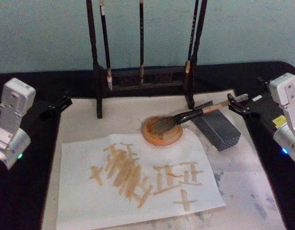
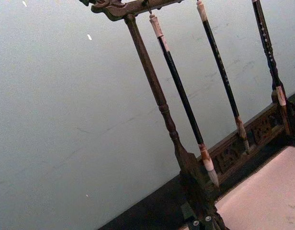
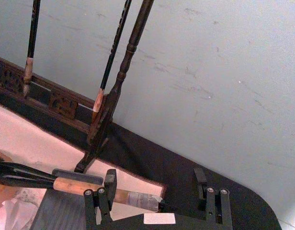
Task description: Pick up the brush from the inkstone, write on the paper, then place the brush back to its original position.
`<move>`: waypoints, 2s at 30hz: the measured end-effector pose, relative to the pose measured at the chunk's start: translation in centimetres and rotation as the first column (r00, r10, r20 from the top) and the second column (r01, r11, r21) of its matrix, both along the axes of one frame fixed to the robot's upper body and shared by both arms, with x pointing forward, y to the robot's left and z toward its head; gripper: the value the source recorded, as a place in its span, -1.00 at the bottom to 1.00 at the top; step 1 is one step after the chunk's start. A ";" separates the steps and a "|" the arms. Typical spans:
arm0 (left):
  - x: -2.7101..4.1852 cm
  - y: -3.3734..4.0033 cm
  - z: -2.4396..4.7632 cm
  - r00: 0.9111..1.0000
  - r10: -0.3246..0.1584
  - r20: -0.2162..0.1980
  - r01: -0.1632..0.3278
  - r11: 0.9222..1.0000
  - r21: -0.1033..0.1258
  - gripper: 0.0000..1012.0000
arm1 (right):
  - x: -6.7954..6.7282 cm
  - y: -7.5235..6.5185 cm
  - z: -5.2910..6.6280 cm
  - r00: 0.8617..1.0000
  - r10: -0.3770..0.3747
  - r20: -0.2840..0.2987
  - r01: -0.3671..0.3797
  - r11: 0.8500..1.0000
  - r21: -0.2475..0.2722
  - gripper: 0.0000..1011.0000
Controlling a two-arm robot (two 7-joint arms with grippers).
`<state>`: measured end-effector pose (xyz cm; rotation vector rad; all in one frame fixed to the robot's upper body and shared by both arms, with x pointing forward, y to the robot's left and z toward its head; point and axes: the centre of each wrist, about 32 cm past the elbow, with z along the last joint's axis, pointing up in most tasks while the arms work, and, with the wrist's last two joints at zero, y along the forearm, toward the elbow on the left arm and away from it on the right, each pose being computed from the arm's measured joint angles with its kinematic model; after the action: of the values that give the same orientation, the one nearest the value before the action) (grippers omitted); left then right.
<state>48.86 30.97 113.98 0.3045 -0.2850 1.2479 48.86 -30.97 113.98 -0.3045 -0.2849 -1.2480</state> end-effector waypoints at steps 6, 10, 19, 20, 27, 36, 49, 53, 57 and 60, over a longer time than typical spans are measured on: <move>0.00 0.00 0.00 1.000 0.000 0.000 0.000 1.000 0.000 0.98 | 0.0 0.0 0.0 1.000 0.000 0.000 0.000 1.000 0.000 0.99; 0.00 0.00 0.00 1.000 0.000 0.000 0.000 1.000 0.000 0.98 | 0.0 0.0 0.0 1.000 0.000 0.000 0.000 1.000 0.000 0.99; 0.00 0.00 0.00 1.000 0.000 0.000 0.000 1.000 0.000 0.98 | -0.6 -0.9 0.2 1.000 -0.003 -0.031 0.008 0.990 0.139 0.99; 0.00 0.00 0.00 1.000 0.000 0.000 0.000 1.000 0.000 0.98 | -0.8 -1.0 0.4 1.000 -0.004 -0.029 0.009 0.988 0.156 0.99; 0.00 0.00 0.00 1.000 0.000 0.000 0.000 1.000 0.000 0.98 | -2.1 -1.5 1.2 1.000 -0.006 -0.009 0.008 0.983 0.181 0.99; 0.00 0.00 0.00 1.000 0.000 0.000 0.000 1.000 0.000 0.98 | -3.8 -2.0 1.2 0.998 0.052 -0.030 -0.040 0.954 0.298 0.99; 0.00 0.00 0.00 1.000 0.000 0.000 0.000 1.000 0.000 0.98 | -4.4 -2.7 -0.5 0.985 0.145 -0.098 -0.061 0.809 0.584 0.99; 0.00 0.00 0.00 1.000 0.000 0.000 0.000 1.000 0.000 0.98 | -4.1 -3.1 -1.2 0.980 0.158 -0.123 -0.040 0.758 0.651 0.99; 0.00 0.00 0.00 1.000 0.000 0.000 0.000 1.000 0.000 0.98 | -4.0 -3.3 -1.7 0.977 0.162 -0.141 -0.021 0.727 0.687 0.99; 0.00 0.00 0.00 1.000 0.000 0.000 0.000 1.000 0.000 0.98 | -3.9 -3.5 -2.2 0.973 0.169 -0.158 -0.002 0.691 0.723 0.99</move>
<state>48.86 30.96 113.98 0.3044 -0.2850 1.2479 44.98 -34.46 111.74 0.2645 0.3903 -1.1273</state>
